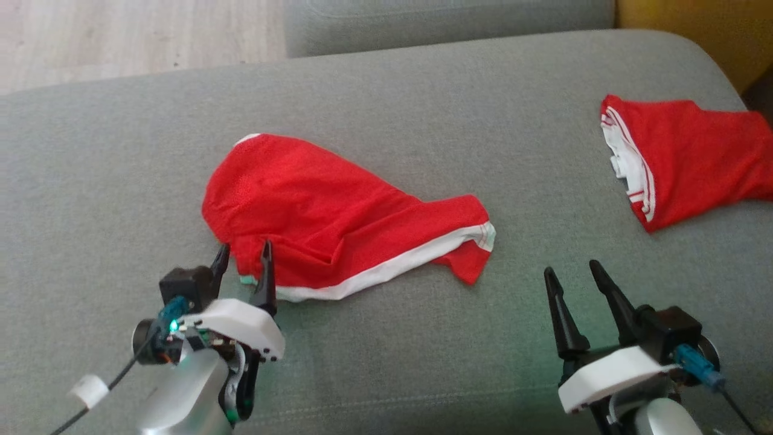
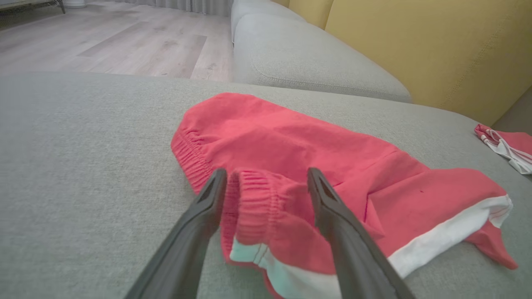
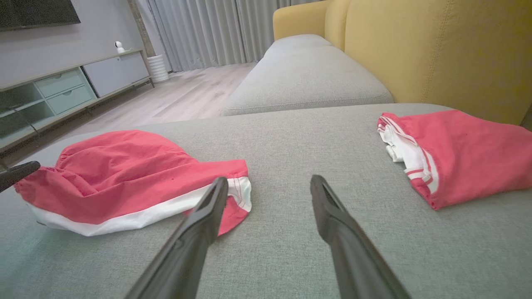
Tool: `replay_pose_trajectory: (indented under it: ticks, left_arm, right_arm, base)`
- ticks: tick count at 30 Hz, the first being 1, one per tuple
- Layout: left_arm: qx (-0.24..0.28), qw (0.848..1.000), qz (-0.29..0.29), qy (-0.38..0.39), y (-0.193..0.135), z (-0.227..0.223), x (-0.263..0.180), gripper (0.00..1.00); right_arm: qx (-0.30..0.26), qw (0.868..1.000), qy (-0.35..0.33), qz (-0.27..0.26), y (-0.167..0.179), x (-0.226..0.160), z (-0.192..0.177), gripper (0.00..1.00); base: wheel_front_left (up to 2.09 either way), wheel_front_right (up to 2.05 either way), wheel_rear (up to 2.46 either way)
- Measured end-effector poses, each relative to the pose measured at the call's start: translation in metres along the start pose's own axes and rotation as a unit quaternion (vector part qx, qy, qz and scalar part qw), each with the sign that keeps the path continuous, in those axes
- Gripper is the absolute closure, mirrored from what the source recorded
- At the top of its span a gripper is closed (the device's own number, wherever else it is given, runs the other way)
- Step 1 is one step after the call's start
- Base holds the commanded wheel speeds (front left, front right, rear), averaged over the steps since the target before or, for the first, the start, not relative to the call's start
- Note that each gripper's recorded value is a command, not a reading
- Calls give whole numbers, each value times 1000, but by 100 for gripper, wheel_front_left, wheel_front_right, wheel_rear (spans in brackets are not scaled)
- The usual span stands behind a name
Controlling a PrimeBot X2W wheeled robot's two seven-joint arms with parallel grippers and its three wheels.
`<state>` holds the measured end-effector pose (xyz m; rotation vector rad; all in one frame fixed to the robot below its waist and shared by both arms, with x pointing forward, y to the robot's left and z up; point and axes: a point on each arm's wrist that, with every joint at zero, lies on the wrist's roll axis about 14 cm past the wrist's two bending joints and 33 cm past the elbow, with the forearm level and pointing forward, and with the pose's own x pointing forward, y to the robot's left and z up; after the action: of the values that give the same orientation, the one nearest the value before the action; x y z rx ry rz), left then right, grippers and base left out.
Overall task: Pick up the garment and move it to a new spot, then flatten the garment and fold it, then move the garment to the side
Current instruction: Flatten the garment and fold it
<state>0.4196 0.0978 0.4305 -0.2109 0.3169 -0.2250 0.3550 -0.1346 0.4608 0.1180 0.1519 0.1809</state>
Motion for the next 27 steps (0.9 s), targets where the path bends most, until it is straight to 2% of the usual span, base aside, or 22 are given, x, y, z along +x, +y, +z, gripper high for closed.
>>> replay_pose_trajectory:
  ticks: [8, 12, 22, 27]
  left_arm:
    - [-3, 999, 4, -39, -1, 15, -20, 0]
    - [14, 999, 5, -35, -1, 8, -28, 0]
    - [28, 999, -29, -32, -30, 2, -35, 0]
    - [36, 999, -31, -23, -34, -2, -32, 0]
  right_arm:
    - [1, 1000, -5, 16, 10, 0, 3, 0]
    - [1, 1000, -5, 17, 11, 1, 3, 0]
    - [2, 1000, -1, 14, 9, 0, 1, 0]
    - [3, 1000, 0, 7, 5, -2, 0, 0]
  base:
    - [0, 0, 0]
    - [0, 0, 0]
    - [0, 0, 0]
    - [0, 0, 0]
